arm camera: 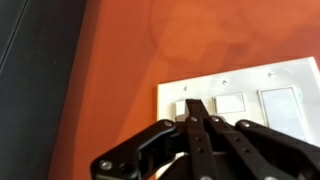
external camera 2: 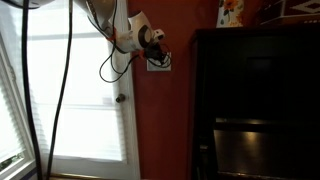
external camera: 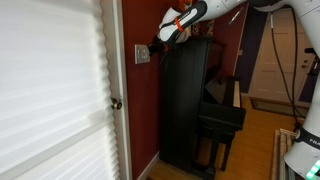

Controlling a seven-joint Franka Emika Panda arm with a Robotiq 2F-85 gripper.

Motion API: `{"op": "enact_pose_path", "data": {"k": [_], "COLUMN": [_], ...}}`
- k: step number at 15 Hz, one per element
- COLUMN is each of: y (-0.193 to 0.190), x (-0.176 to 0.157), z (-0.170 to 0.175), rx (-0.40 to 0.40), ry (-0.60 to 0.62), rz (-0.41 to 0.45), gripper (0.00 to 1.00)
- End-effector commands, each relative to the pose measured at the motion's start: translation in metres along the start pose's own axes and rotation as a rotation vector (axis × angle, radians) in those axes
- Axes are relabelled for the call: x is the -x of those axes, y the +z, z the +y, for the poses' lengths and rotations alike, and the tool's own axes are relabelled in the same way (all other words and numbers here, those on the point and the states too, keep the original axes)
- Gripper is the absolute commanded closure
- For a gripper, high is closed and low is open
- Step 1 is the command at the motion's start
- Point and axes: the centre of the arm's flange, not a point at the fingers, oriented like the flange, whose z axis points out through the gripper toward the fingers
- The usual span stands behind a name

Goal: Flip the right light switch on the wall

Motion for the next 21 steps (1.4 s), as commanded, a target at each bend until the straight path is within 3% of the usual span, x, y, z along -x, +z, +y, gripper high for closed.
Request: {"op": "enact_pose_path", "data": {"k": [1, 13, 17, 19, 20, 21], "y": [0.020, 0.044, 0.018, -0.017, -0.035, -0.059], "x": [-0.018, -0.017, 0.009, 0.017, 0.017, 0.019], "z": [-0.006, -0.006, -0.013, -0.018, -0.022, -0.025], "rx": [0.021, 0.030, 0.103, 0.109, 0.105, 0.101], "ry": [-0.039, -0.160, -0.077, -0.054, -0.043, -0.038], "rz": [0.021, 0.024, -0.246, -0.368, -0.427, -0.486], "gripper": [1.00, 1.00, 1.00, 1.00, 0.74, 0.73]}}
